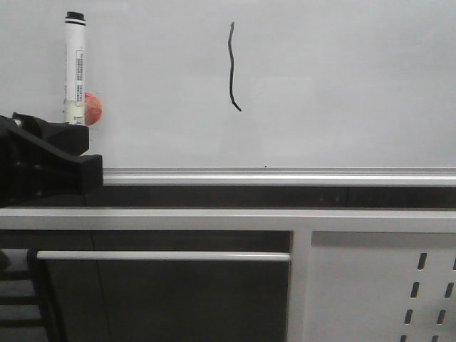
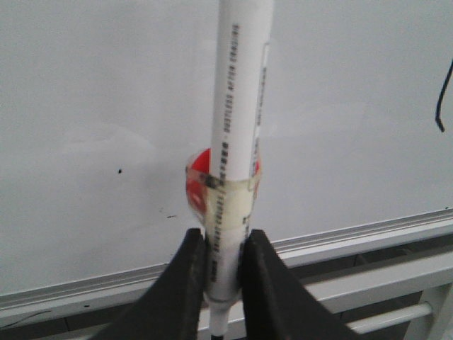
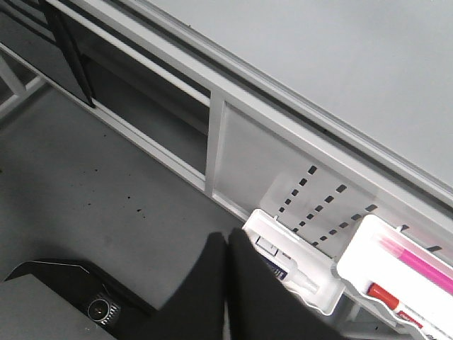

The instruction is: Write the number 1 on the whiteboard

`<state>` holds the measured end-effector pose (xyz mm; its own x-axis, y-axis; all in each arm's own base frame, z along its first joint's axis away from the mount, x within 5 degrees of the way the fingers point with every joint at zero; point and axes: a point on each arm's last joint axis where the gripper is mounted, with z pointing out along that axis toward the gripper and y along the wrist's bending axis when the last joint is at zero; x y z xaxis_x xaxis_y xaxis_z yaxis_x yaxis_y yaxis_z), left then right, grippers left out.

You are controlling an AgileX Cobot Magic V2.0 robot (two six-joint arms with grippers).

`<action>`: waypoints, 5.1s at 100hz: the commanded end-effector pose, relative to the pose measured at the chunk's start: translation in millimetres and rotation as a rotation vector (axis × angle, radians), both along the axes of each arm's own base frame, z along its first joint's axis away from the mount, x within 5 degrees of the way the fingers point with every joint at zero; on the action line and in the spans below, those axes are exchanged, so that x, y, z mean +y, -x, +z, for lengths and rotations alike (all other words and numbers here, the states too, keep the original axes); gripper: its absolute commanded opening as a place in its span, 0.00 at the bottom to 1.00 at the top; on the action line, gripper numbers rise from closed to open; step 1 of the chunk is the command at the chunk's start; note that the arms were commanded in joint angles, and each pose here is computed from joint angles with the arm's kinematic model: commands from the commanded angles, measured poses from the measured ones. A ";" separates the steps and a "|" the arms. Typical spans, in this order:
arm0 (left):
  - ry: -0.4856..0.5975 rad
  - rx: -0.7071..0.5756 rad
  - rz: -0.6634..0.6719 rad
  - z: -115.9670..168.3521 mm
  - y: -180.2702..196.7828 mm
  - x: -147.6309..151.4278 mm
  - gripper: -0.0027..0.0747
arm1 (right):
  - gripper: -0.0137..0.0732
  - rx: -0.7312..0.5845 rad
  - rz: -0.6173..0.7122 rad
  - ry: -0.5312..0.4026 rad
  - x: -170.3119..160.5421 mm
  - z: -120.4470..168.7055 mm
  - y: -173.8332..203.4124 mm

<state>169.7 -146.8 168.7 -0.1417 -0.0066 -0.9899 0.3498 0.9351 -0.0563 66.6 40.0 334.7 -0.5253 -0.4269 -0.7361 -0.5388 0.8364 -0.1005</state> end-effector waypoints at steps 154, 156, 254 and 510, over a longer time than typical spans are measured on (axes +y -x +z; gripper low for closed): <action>0.158 -0.352 0.016 55.2 -18.9 -2.2 0.01 | 0.10 -0.069 0.002 -0.035 0.6 12.8 -2.9; 0.159 -0.354 0.018 55.6 -19.5 -2.0 0.01 | 0.10 -0.069 0.002 -0.035 0.6 12.8 -2.9; 0.146 -0.361 0.056 55.8 -26.9 7.3 0.01 | 0.10 -0.069 0.002 -0.035 0.6 12.8 -2.9; 0.119 -0.335 0.001 45.7 -17.8 9.3 0.41 | 0.10 -0.069 0.002 -0.035 0.6 12.8 -2.9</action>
<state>189.7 -138.9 183.9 -0.0431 0.0006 -0.9991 0.3849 0.9228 -0.0160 66.6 40.0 334.7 -0.5253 -0.4269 -0.7361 -0.5388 0.8364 -0.1005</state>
